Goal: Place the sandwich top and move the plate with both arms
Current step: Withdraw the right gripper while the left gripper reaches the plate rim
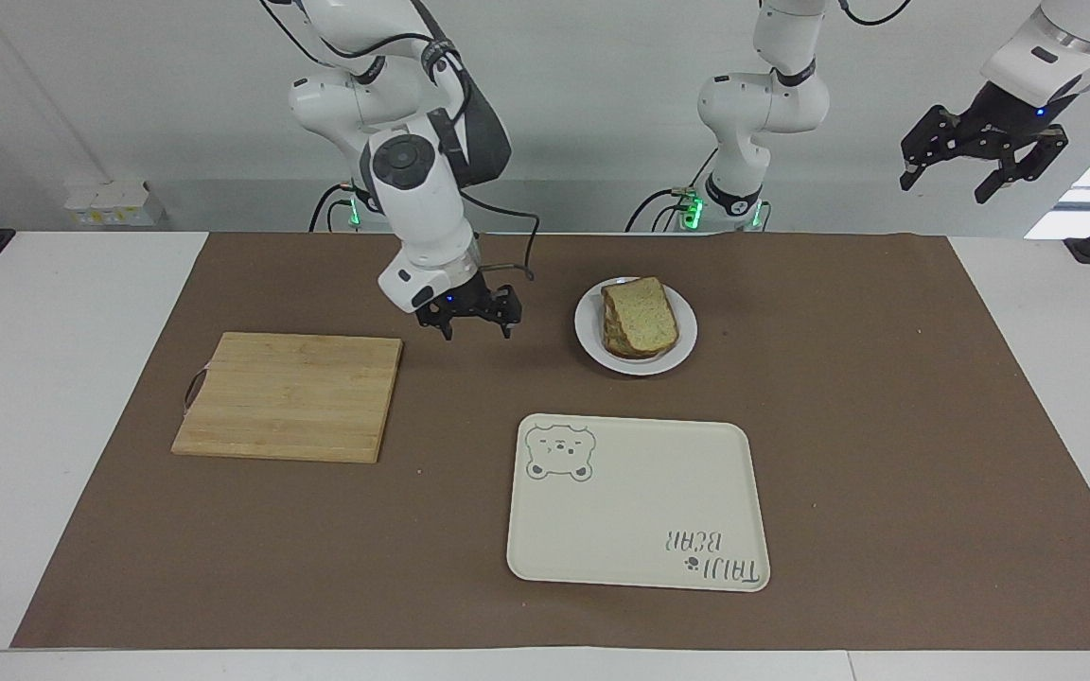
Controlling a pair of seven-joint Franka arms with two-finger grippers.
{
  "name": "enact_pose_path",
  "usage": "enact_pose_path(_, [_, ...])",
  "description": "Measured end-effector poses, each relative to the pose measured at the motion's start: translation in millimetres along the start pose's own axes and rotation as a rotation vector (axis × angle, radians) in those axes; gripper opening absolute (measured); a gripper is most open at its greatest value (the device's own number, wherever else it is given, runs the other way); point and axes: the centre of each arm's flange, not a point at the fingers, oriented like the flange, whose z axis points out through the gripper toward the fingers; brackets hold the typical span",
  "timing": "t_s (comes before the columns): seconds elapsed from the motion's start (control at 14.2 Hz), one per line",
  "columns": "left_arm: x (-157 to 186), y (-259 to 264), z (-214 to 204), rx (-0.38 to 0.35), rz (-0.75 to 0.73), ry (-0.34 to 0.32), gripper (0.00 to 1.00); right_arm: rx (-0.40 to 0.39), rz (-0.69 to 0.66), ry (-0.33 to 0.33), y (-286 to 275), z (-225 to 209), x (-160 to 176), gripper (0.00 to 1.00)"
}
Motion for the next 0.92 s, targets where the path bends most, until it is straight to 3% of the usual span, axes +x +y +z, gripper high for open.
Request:
enact_pose_path(0.21, [0,1,8,-0.017,0.002,-0.006,1.00,0.002,0.036,0.004,20,-23,7,1.00])
enact_pose_path(0.42, [7,4,26,-0.078,0.007,0.003,1.00,0.016,0.081,0.052,46,-53,13,1.00])
enact_pose_path(0.92, [13,-2,143,-0.245,-0.064,0.046,1.00,-0.037,0.093,0.123,71,-151,0,1.00])
